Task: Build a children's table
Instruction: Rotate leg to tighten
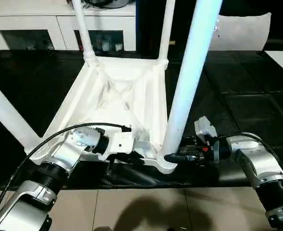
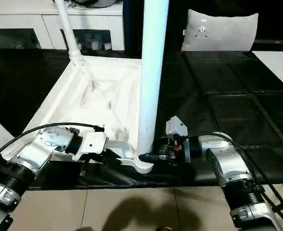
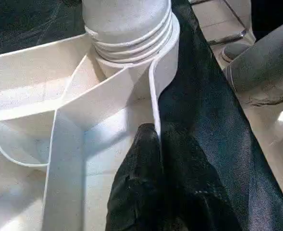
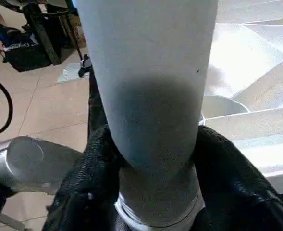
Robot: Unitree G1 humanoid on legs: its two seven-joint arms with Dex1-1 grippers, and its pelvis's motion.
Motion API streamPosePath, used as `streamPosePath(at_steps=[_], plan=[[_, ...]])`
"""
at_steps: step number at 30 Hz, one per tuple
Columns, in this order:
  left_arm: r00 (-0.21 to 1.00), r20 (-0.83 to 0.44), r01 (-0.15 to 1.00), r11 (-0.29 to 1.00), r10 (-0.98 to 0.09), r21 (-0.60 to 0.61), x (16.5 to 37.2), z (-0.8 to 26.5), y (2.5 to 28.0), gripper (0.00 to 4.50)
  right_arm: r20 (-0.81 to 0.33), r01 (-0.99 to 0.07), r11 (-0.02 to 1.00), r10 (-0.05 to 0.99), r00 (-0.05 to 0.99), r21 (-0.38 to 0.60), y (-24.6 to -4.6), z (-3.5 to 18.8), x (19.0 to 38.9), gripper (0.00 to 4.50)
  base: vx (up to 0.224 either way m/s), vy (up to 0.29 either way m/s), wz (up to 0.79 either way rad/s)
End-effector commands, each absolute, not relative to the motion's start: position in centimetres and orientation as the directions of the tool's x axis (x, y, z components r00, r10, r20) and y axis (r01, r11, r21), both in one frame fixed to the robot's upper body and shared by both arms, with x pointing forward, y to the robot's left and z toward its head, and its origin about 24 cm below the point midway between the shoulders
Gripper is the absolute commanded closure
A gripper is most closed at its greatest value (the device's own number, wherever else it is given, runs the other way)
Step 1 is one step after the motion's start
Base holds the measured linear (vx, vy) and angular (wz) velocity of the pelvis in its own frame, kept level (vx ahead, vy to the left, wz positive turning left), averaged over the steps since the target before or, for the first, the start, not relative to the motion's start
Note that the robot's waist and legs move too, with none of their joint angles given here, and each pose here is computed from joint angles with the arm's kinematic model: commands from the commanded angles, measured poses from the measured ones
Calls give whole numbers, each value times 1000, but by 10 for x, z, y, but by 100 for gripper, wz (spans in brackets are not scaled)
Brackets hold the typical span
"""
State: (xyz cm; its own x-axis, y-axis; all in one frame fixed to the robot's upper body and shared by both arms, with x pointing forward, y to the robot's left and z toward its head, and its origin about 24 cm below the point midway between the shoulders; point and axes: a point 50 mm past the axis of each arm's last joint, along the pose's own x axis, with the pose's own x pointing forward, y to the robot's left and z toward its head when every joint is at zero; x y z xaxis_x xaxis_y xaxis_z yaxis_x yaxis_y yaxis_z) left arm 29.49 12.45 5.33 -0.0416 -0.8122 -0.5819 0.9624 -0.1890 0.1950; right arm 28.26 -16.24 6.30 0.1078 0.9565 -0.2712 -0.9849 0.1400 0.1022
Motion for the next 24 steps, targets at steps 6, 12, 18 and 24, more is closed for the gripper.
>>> streamPosePath(at_steps=[6, 12, 18, 24], plan=[[-108, -605, 976, -200, -789, 85, 285, 38, 114, 450, -209, -973, 198, 963, 170, 120, -156, 68, 282, 257, 0, 0, 0], [19, -578, 994, -45, -816, 96, 293, 40, 108, 450, -263, -901, 416, 889, 374, 126, -147, 56, 294, 258, 0, 0, 0], [213, -477, 977, 198, -853, 82, 299, 50, 73, 450, -281, -672, 716, 695, 662, 189, -119, 44, 317, 258, -8, 4, -3], [453, -418, 889, 432, -787, 149, 314, 59, 34, 450, -242, -460, 862, 503, 830, 214, -95, 47, 341, 258, 0, 0, 0]])
